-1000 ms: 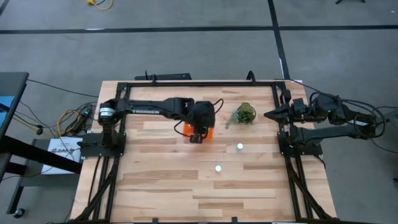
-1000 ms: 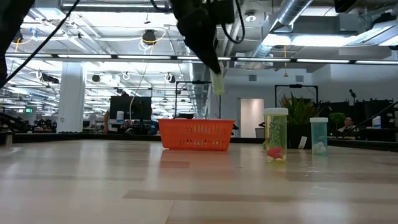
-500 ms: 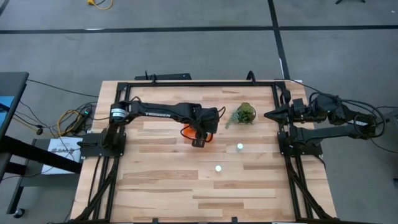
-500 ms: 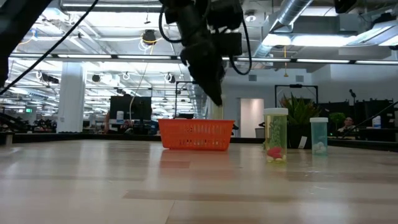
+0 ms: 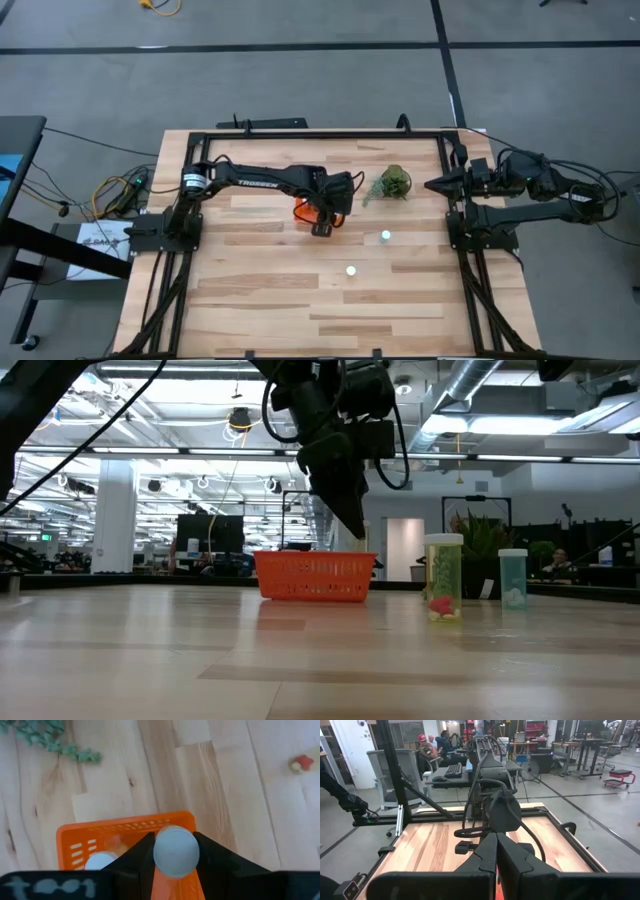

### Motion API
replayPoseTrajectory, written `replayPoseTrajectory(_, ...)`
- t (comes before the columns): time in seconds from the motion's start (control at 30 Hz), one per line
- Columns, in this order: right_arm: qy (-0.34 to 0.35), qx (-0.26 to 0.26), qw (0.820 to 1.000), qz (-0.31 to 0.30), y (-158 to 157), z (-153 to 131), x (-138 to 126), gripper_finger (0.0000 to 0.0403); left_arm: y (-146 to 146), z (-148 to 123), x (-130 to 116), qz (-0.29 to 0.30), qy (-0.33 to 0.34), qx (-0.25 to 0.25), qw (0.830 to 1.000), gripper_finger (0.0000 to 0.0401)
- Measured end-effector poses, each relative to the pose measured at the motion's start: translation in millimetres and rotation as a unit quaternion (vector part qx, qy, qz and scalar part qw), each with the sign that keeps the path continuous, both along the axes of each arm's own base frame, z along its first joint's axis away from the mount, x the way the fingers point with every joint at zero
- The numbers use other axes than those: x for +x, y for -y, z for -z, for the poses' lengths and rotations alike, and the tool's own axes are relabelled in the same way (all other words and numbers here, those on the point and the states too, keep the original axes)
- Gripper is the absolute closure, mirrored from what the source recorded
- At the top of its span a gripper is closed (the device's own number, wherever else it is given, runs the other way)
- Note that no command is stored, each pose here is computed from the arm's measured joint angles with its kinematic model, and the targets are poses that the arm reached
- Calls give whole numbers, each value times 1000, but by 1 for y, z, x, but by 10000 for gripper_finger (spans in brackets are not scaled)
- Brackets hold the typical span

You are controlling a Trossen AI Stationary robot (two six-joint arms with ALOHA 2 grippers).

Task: Pick and place pill bottles into a basket
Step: Put the left yellow pill bottle into the orange bin

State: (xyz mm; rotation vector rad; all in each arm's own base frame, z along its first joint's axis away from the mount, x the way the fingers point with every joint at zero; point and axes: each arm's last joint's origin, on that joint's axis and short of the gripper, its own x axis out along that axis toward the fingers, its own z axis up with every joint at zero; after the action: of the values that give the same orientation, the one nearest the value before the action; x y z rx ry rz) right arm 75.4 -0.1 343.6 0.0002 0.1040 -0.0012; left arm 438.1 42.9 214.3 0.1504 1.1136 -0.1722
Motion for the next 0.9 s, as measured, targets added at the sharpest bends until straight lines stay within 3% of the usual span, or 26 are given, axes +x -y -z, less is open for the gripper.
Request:
replayPoseTrajectory(0.23,0,0,1000,0,0,0,0,403,-2,0,1,-6,5,0,1000,294)
replayPoseTrajectory(0.53,0,0,1000,0,0,0,0,403,-4,22,4,-10,-30,-4,1000,294)
replayPoseTrajectory(0.9,-2,0,1000,0,0,0,0,403,-4,22,4,-10,-30,-4,1000,293)
